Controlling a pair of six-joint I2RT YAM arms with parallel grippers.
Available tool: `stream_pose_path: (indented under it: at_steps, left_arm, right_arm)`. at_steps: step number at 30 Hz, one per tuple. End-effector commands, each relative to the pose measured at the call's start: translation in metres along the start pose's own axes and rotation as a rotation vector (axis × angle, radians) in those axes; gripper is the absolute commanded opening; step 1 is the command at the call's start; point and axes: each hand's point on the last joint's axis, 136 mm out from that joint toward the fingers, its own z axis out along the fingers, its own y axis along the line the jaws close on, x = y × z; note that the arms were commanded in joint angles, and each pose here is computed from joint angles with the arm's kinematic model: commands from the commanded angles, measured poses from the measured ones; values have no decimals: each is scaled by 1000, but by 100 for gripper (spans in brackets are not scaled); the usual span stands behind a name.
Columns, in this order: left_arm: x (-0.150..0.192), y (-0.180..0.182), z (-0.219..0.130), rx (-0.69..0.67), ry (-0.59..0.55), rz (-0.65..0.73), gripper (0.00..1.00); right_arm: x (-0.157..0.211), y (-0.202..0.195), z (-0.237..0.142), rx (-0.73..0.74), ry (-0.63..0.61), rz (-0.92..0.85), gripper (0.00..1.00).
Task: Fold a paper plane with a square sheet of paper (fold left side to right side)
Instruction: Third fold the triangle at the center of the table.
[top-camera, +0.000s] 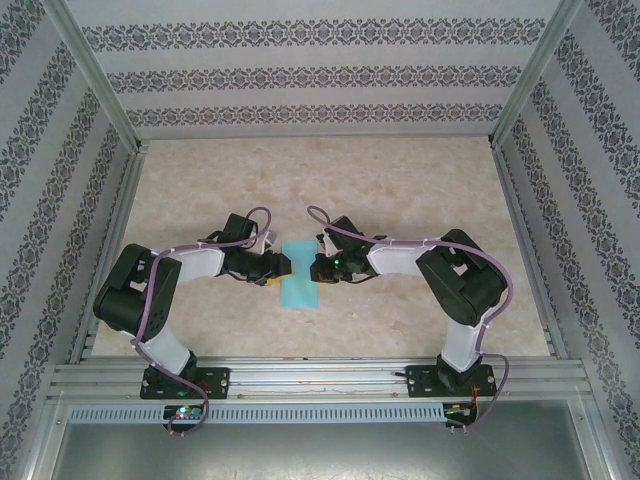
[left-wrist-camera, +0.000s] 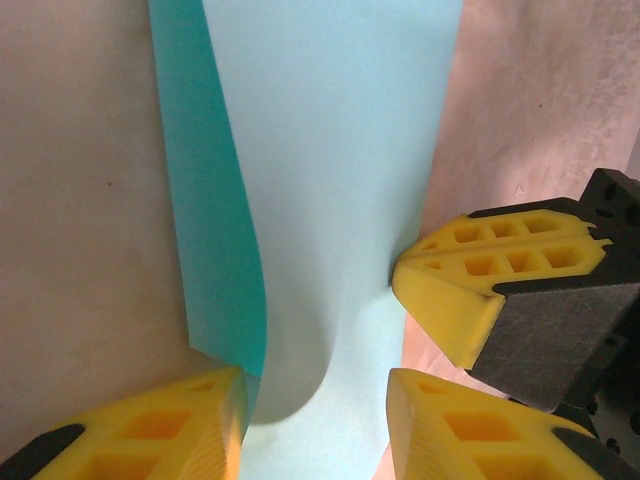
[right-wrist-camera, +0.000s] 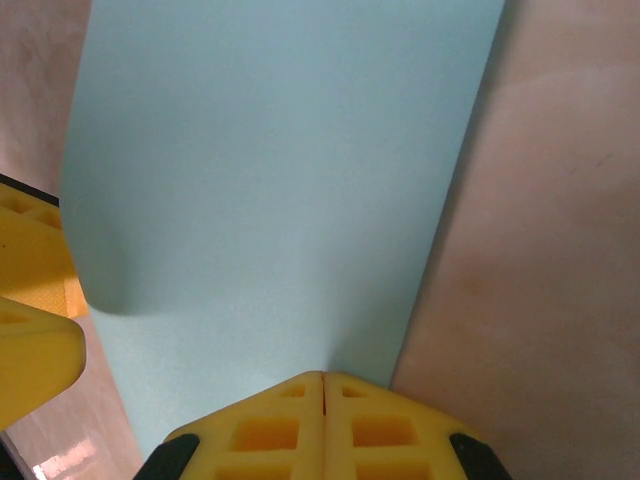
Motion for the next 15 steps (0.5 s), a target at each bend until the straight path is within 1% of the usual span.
stream_pose_path:
  at_steps: [1,5,9,15]
  left_arm:
    - [2,-9,-5,6,2,47,41]
    - [6,-7,-6,7,6,44,40]
    - [8,-9,-9,10,1,48,36]
    - [15,-4,-9,-1,12,28,35]
  right_arm:
    - [14,-22,-1,90,41,23,0]
    - [14,-22,-1,90,41,20,0]
    - [14,-23,0,91,43,22,0]
    - [15,-24,0,94,45,25,0]
